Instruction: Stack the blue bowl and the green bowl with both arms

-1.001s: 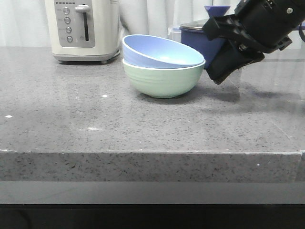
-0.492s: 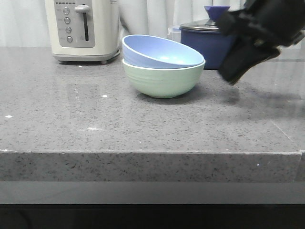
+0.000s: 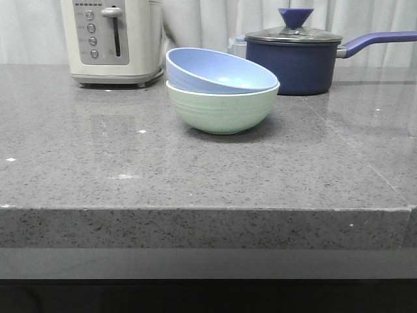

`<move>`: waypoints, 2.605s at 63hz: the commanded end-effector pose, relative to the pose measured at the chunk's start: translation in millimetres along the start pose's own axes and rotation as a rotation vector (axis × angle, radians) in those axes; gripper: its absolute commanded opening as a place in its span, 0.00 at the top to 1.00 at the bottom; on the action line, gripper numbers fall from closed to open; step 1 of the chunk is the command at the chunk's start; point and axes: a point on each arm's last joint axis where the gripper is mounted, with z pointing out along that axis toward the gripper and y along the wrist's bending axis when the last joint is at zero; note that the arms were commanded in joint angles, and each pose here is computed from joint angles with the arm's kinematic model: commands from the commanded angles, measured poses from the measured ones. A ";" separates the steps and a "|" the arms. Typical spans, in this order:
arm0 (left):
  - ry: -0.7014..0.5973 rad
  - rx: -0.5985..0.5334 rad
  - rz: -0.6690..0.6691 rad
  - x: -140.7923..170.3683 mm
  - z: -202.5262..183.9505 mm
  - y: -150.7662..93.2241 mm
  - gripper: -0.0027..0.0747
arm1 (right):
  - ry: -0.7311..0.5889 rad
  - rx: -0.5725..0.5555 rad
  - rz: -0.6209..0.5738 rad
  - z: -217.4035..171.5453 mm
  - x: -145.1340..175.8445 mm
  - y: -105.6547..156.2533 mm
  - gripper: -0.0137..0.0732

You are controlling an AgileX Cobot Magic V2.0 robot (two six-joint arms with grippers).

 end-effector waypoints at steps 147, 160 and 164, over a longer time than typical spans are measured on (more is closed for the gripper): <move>-0.780 -0.335 -0.104 128.2 36.8 32.9 0.99 | -0.355 -0.038 0.025 -83.0 66.7 8.4 0.90; -0.850 -0.395 -0.122 141.8 42.6 36.3 0.99 | -0.355 -0.038 0.025 -83.0 66.7 8.4 0.90; -0.864 -0.402 -0.120 144.0 44.9 37.2 0.99 | -0.355 -0.038 0.025 -83.0 66.7 8.4 0.90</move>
